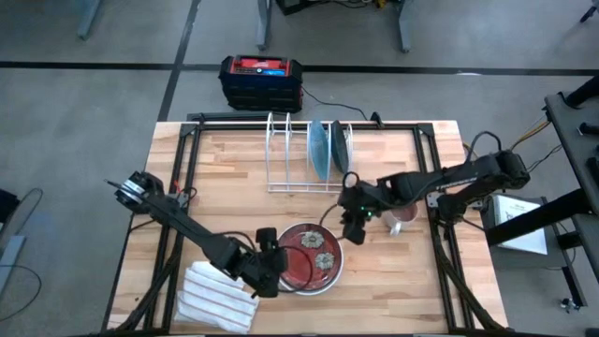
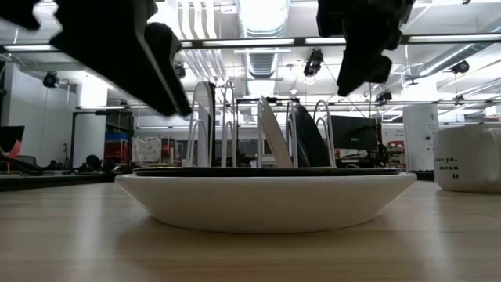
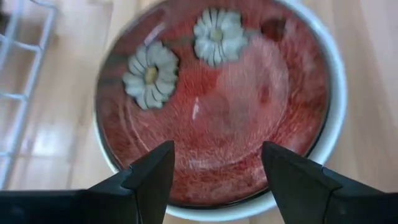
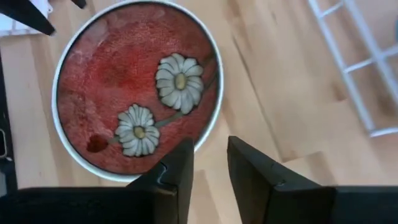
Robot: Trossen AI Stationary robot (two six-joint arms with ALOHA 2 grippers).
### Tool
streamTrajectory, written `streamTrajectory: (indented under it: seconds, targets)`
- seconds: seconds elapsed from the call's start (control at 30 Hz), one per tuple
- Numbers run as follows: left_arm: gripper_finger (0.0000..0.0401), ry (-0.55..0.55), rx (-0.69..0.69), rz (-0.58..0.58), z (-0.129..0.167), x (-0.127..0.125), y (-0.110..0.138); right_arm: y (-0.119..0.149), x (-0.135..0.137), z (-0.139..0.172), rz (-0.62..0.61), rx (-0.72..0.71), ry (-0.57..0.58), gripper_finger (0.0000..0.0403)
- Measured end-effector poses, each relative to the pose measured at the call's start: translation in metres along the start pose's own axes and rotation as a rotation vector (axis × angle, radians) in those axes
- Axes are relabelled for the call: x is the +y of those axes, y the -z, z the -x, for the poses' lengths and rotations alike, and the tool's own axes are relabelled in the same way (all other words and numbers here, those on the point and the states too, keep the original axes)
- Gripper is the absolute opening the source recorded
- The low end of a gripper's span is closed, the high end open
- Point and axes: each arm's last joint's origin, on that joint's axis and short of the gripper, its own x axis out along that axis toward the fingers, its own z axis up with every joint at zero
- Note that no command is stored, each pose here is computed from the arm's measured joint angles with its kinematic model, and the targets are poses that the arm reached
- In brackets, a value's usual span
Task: Sort dishes
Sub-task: Put the red plate in the dish rack
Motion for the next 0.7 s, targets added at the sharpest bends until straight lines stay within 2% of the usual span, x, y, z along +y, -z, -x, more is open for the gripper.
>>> streamTrajectory:
  seconds: [0.2, 0.43, 0.7]
  targets:
    - [0.0231, -0.021, 0.045, -0.005, -0.023, -0.011, 0.005, 0.02, 0.003, -0.018, -0.125, 0.004, -0.019, 0.0119]
    - [0.0231, -0.041, 0.085, -0.031, -0.046, -0.023, 0.008, 0.036, -0.004, -0.035, -0.197, -0.003, -0.024, 0.0155]
    - [0.0231, -0.059, 0.088, -0.014, -0.057, -0.027, 0.008, 0.037, -0.004, -0.041, -0.197, -0.034, -0.047, 0.0184]
